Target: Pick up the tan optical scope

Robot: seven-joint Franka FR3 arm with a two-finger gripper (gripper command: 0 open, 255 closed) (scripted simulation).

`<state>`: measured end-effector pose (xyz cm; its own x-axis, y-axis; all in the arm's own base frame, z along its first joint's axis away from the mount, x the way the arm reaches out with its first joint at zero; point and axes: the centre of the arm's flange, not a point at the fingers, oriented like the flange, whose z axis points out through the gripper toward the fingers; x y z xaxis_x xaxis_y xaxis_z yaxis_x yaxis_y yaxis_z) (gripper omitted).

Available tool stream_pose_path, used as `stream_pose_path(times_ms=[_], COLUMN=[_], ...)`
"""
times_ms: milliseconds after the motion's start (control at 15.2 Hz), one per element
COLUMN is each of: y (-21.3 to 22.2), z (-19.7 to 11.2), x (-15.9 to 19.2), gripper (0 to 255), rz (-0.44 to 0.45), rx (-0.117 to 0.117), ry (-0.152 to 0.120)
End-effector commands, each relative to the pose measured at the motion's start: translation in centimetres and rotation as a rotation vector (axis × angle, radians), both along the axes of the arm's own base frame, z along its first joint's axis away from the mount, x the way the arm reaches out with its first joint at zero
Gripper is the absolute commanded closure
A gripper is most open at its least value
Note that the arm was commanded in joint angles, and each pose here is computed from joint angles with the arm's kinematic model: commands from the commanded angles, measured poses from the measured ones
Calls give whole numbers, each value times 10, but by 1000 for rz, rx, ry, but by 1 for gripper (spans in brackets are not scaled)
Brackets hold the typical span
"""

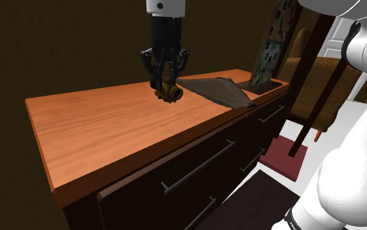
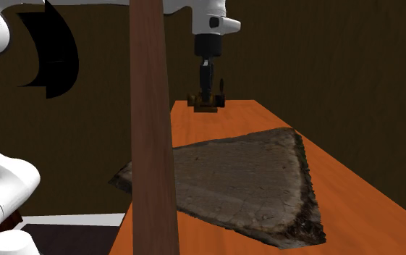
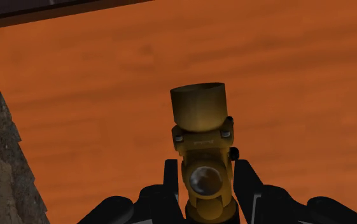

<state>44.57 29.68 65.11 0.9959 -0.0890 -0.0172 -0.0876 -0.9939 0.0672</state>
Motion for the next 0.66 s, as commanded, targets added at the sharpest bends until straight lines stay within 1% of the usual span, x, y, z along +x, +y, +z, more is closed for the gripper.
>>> stream_pose_path(times_ms=[0,462,594], y=[-1,-1,-1], z=[12,49,50], x=[0,0,0], gripper=[255,255,255], rz=[0,0,0], rx=[0,0,0], ry=[0,0,0])
